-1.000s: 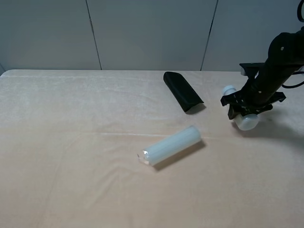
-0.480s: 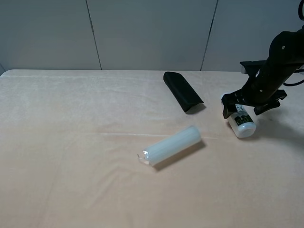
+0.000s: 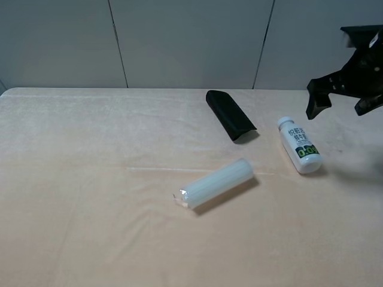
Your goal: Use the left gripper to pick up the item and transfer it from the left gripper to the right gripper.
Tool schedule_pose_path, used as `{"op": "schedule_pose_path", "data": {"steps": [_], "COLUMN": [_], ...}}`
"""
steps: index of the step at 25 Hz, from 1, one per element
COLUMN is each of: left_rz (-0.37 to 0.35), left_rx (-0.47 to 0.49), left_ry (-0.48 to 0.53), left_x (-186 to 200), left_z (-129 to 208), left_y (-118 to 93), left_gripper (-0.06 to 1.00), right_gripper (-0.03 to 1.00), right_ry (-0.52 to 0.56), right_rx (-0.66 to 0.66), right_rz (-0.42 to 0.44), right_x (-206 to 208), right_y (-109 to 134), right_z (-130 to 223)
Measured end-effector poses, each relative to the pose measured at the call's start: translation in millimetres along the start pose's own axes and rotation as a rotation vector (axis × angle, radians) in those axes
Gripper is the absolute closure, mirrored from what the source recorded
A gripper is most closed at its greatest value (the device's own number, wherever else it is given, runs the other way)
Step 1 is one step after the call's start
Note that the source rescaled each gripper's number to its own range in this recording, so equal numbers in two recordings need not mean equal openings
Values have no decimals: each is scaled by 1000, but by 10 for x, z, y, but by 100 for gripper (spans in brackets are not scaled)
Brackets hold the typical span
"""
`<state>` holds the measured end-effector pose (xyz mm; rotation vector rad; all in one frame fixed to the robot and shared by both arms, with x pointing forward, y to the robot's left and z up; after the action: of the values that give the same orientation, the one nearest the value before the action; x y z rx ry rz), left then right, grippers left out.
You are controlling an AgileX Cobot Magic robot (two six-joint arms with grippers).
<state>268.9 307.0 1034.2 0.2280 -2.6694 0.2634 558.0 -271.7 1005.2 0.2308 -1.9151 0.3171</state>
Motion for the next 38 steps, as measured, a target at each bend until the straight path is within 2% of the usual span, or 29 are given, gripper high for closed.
{"op": "schedule_pose_path", "data": {"steps": [9, 14, 18, 26, 31, 38], "left_rz": [0, 0, 0, 0, 0, 0], "left_rx": [0, 0, 0, 0, 0, 0], "left_ry": [1, 1, 1, 1, 1, 1], "left_x": [0, 0, 0, 0, 0, 0], "left_z": [1, 1, 1, 1, 1, 1], "left_y": [0, 0, 0, 0, 0, 0], "left_gripper": [6, 6, 6, 6, 6, 6], "right_gripper": [-3, -3, -3, -3, -3, -3], "right_ry": [-116, -183, -230, -414, -556, -730], "right_rx": [-20, -51, -58, -43, -26, -25], "right_rz": [21, 9, 5, 48, 88, 132], "right_x": [1067, 1387, 1462, 1387, 1306, 1358], "right_y": [87, 212, 332, 542, 603, 644], "right_z": [420, 814, 1230, 2055, 2301, 2474]}}
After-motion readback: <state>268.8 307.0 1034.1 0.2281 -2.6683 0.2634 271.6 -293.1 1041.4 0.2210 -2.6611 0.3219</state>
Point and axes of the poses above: a point on each arm's last joint axis where the gripper is mounted, x pointing back along that axis away from the gripper, y along the wrist's bending axis when the last joint is at zero, z = x × y, the point moved 4 cm from there along -x, pointing out along that axis toward the gripper, and after that the axes turned 14 degrees about x, right-handed, at the moved point
